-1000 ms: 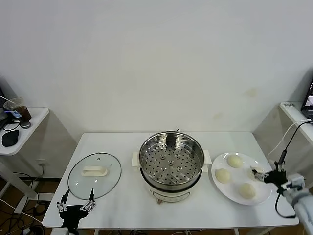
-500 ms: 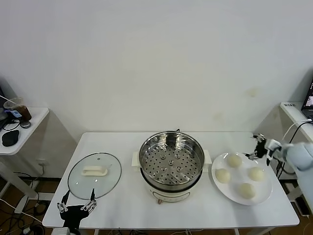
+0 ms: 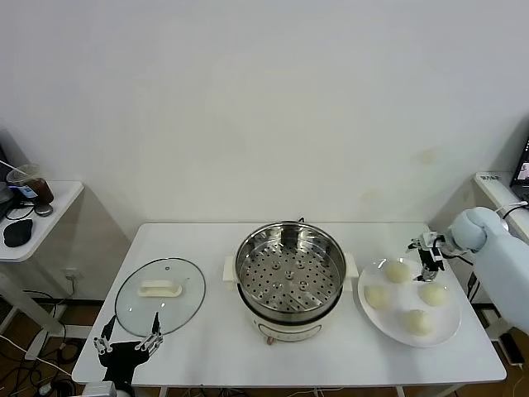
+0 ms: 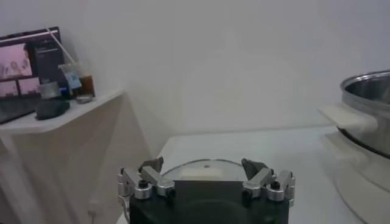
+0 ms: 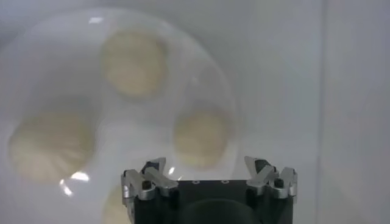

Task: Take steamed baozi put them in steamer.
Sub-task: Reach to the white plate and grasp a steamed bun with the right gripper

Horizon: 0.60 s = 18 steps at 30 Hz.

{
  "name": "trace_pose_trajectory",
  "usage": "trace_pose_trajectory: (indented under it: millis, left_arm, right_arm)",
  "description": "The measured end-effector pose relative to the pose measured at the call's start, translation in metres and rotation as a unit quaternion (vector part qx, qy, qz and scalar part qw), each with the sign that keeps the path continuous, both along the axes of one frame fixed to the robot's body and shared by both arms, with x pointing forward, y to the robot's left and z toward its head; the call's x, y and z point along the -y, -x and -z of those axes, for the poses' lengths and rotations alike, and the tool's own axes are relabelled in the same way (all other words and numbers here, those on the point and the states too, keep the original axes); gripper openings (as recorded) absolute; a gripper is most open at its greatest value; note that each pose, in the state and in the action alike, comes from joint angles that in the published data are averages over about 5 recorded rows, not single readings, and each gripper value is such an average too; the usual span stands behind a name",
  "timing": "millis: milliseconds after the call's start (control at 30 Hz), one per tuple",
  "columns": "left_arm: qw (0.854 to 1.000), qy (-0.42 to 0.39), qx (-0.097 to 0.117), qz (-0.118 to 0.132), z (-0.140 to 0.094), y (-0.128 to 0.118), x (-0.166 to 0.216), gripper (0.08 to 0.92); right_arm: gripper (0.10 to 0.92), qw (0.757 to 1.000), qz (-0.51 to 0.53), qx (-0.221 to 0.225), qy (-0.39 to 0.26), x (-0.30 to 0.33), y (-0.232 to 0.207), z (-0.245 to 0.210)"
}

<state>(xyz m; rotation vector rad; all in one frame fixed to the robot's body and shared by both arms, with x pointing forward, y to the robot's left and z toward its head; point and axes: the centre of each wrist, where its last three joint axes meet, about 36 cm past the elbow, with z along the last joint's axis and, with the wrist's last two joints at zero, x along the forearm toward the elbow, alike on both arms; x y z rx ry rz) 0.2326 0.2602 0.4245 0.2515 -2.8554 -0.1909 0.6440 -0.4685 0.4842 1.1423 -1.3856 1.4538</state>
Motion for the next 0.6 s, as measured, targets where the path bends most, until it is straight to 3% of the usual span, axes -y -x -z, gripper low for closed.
trace_pose_trajectory:
  millis: [600]
  left_arm:
    - [1.000,-0.002,0.000,-0.004,-0.001,-0.001,0.001,0.823]
  right_arm:
    - [0.823,1.000,0.010,0.007,-0.011,-0.011,-0.016,0.027]
